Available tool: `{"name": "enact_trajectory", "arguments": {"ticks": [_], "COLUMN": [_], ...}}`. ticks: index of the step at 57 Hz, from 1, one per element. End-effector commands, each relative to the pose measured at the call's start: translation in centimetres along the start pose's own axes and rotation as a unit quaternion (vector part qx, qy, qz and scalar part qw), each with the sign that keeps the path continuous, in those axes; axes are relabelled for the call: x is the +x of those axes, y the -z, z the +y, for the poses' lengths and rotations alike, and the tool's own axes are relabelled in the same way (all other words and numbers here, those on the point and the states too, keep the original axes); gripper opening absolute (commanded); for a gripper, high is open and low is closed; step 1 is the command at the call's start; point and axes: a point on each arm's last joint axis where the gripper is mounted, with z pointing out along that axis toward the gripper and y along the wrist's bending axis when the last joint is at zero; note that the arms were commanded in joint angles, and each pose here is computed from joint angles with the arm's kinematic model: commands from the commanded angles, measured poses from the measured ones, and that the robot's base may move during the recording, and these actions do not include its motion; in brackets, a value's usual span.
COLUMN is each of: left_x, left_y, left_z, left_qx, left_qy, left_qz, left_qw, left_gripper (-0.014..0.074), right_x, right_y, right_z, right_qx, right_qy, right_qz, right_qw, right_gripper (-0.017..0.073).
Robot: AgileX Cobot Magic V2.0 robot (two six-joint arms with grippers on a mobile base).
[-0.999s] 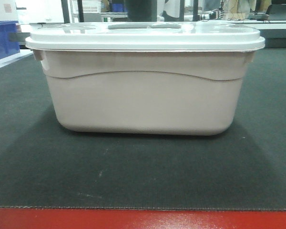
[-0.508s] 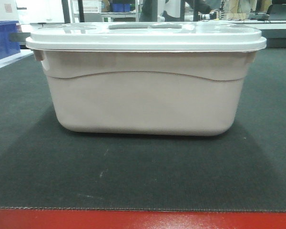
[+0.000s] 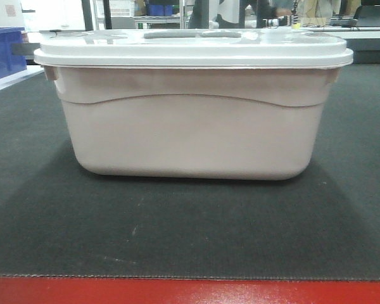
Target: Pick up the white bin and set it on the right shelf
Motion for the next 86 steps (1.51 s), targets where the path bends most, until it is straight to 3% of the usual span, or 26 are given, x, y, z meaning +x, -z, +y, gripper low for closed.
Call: {"name": "enact_trajectory", "arguments": {"ticks": [1, 7, 13, 16, 20, 26, 33, 37, 44, 53, 56, 63, 69, 80, 86], "left_x": [-2.6, -4.2, -5.3, -5.6, -6.0, -6.3, -6.2, -5.7, -4.7, -2.7, -2.2, -0.7, 0.3, 1.0, 1.1], "left_y": [-1.2, -3.3, -5.8, -6.8, -8.1, -9.8, -11.4, -12.6, -14.5, -17.7, -18.6, -20.8, -22.3, -24.2, -24.6], "left_z": [-0.7, -0.9, -0.9, -0.7, -0.3, 1.4, 3.5, 4.7, 6.1, 7.4, 7.9, 9.2, 10.1, 11.1, 10.4], "left_qx": [0.015, 0.016, 0.016, 0.024, 0.046, 0.083, 0.153, 0.198, 0.24, 0.331, 0.337, 0.339, 0.338, 0.345, 0.352], "left_qy": [0.018, 0.019, 0.008, -0.006, -0.003, 0.031, 0.074, 0.103, 0.133, 0.187, 0.205, 0.247, 0.269, 0.309, 0.309], "left_qz": [0.003, 0.053, 0.118, 0.141, 0.16, 0.164, 0.164, 0.172, 0.187, 0.21, 0.208, 0.215, 0.221, 0.208, 0.212], "left_qw": [1.0, 0.998, 0.993, 0.99, 0.986, 0.982, 0.972, 0.959, 0.943, 0.901, 0.895, 0.882, 0.875, 0.862, 0.858], "left_gripper": [0.038, 0.038, 0.038, 0.038, 0.038, 0.038, 0.038, 0.038, 0.038, 0.038, 0.038, 0.0379, 0.0379, 0.0379, 0.0379], "right_x": [-3.4, -4.9, -6.2, -6.4, -6.8, -7.0, -6.0, -5.0, -3.6, -1.3, -0.3, 1.9, 3.4, 6.1, 7.3], "right_y": [-1.3, -3.1, -4.9, -6.0, -7.2, -8.7, -10.4, -11.7, -13.5, -16.0, -16.8, -18.4, -19.3, -21.0, -21.6], "right_z": [0.4, 0.8, 1.6, 1.8, 2.0, 1.4, -0.3, -1.3, -3.1, -5.0, -5.4, -6.2, -6.0, -3.6, -2.2], "right_qx": [-0.005, -0.014, -0.038, -0.045, -0.051, -0.044, -0.059, -0.107, -0.193, -0.289, -0.311, -0.309, -0.313, -0.346, -0.363], "right_qy": [-0.01, -0.041, -0.079, -0.086, -0.092, -0.114, -0.128, -0.153, -0.201, -0.271, -0.29, -0.317, -0.332, -0.34, -0.339], "right_qz": [-0.013, 0.059, 0.139, 0.172, 0.207, 0.261, 0.31, 0.33, 0.332, 0.321, 0.322, 0.342, 0.357, 0.395, 0.411], "right_qw": [1.0, 0.997, 0.986, 0.98, 0.973, 0.958, 0.94, 0.925, 0.901, 0.86, 0.846, 0.829, 0.815, 0.781, 0.764], "right_gripper": [0.0627, 0.0627, 0.0627, 0.0627, 0.0627, 0.0627, 0.0627, 0.0627, 0.0627, 0.0627, 0.0627, 0.0627, 0.0627, 0.0627, 0.0627]}}
